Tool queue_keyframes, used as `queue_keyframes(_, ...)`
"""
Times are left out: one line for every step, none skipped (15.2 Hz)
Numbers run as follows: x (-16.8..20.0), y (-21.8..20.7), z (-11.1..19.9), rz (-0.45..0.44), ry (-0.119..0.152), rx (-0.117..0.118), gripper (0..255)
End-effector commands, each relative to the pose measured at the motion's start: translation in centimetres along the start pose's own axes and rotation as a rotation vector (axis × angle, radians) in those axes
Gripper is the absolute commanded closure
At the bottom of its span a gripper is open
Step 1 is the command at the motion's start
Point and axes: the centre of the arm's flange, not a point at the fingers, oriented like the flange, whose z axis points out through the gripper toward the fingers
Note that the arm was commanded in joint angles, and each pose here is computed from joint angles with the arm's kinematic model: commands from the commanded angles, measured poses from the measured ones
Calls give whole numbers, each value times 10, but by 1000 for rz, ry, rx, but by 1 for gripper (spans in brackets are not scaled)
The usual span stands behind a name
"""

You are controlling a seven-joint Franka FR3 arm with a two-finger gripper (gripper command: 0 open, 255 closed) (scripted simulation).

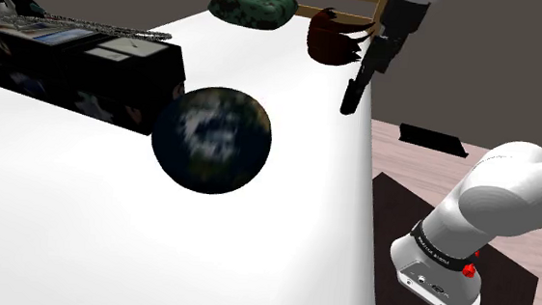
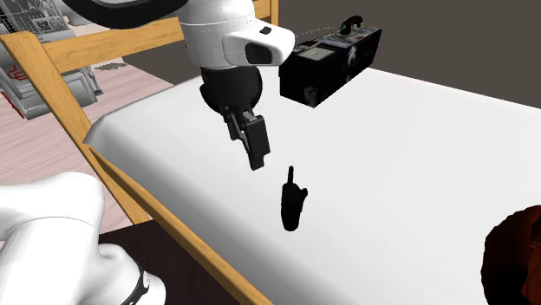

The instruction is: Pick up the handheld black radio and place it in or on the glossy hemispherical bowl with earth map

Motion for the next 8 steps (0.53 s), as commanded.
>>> queue_keyframes(0, 0, 0, 0, 0, 0, 0)
queue_keyframes(16, 14, 4, -13, -47, 28, 0)
queue_keyframes(31, 27, 8, -27, -94, 56, 0)
queue_keyframes(47, 41, 14, -40, -141, 85, 0)
queue_keyframes(63, 53, 21, -53, -188, 113, 0)
queue_keyframes(78, 66, 29, -67, -235, 141, 0)
queue_keyframes(93, 78, 38, -80, -282, 169, 0)
queue_keyframes(108, 89, 48, -93, -329, 197, 0)
